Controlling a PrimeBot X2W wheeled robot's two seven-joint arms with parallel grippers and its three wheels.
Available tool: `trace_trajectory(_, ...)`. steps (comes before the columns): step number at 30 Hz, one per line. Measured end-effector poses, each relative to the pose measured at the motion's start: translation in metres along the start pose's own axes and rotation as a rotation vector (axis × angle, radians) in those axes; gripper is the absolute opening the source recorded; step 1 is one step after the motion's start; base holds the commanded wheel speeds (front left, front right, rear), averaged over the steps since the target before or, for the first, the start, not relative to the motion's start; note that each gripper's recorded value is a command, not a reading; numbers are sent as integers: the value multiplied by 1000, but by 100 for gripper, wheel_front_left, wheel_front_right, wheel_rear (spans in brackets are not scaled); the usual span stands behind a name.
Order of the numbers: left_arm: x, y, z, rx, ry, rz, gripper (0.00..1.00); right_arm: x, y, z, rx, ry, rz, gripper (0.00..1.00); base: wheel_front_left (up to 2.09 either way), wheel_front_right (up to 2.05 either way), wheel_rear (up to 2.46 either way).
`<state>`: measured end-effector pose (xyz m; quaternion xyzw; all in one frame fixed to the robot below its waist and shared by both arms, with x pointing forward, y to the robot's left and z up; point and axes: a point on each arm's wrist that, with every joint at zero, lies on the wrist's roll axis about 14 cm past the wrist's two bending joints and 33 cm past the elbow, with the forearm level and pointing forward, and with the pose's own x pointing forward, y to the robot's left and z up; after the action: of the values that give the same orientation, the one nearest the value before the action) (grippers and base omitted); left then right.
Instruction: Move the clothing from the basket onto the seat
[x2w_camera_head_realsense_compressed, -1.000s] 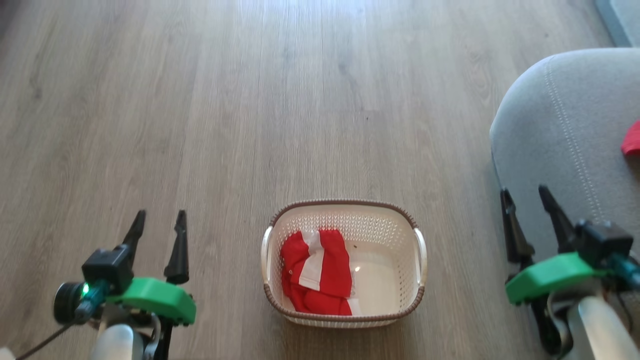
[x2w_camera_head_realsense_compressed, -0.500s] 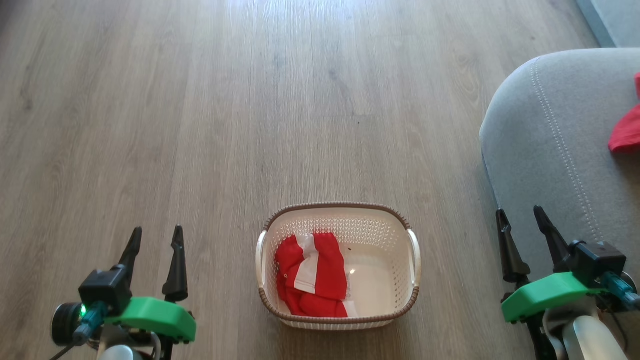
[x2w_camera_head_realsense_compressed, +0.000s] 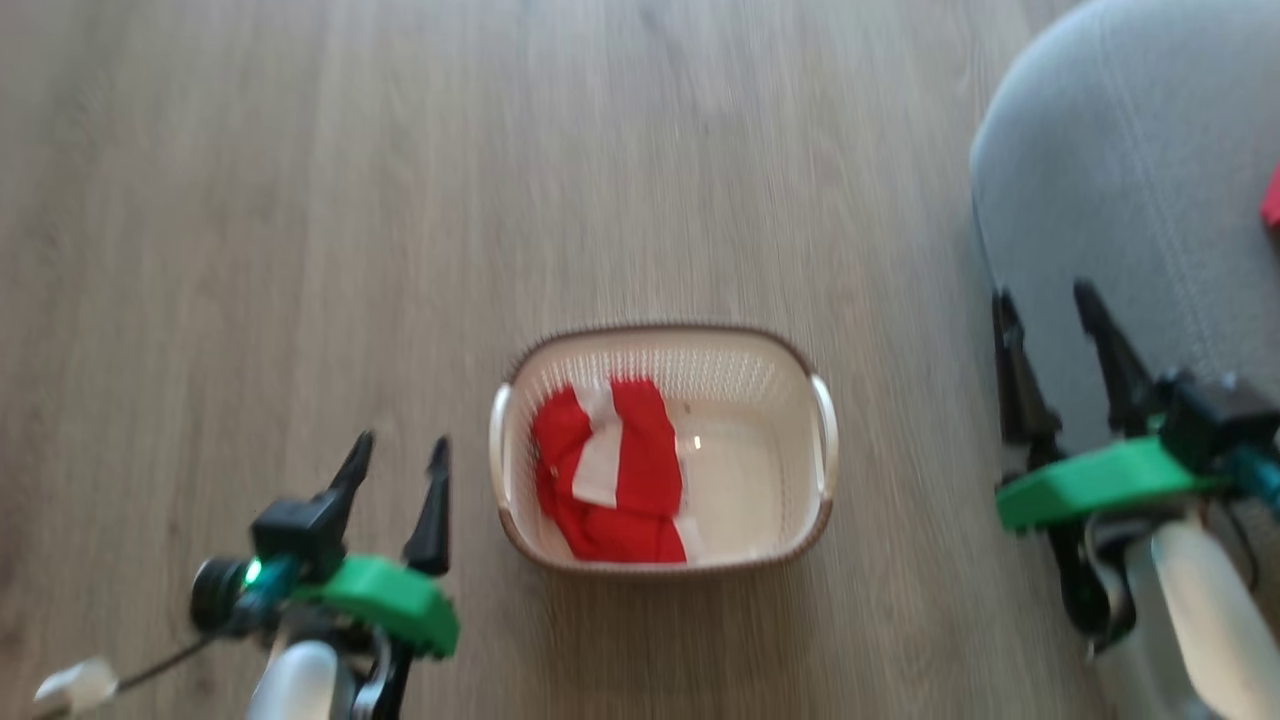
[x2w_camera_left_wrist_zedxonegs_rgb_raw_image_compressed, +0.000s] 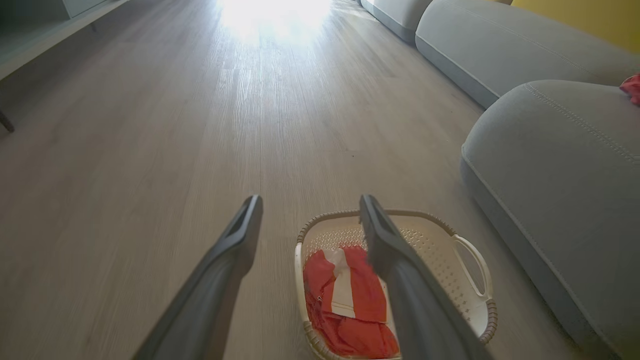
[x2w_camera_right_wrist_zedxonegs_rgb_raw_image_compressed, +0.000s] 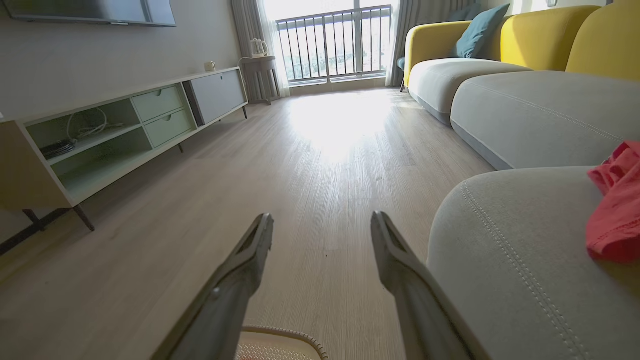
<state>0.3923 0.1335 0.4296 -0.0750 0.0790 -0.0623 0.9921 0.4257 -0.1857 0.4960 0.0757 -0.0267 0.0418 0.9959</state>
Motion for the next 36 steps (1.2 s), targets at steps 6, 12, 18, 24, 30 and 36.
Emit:
trace_trajectory(6, 47, -28, -33, -2, 93, -101, 100, 36, -3, -4, 4, -24, 8, 100, 0, 0, 0)
trace_trajectory(12, 83, -52, -91, -3, 233, -192, 100, 72, -8, -14, -5, -47, 20, 100, 0, 0, 0)
trace_trajectory(18, 119, -77, -149, 39, 355, -298, 100, 99, -17, -39, -17, -32, 22, 100, 0, 0, 0)
trace_trajectory(24, 132, -95, -213, 142, 500, -396, 100, 95, -38, -82, -37, 66, -22, 100, 0, 0, 0)
trace_trajectory(30, 144, -109, -257, 313, 591, -501, 100, 88, -54, -108, -44, 127, -65, 100, 0, 0, 0)
trace_trajectory(36, 155, -123, -281, 507, 652, -617, 100, 86, -58, -119, -46, 154, -79, 100, 0, 0, 0)
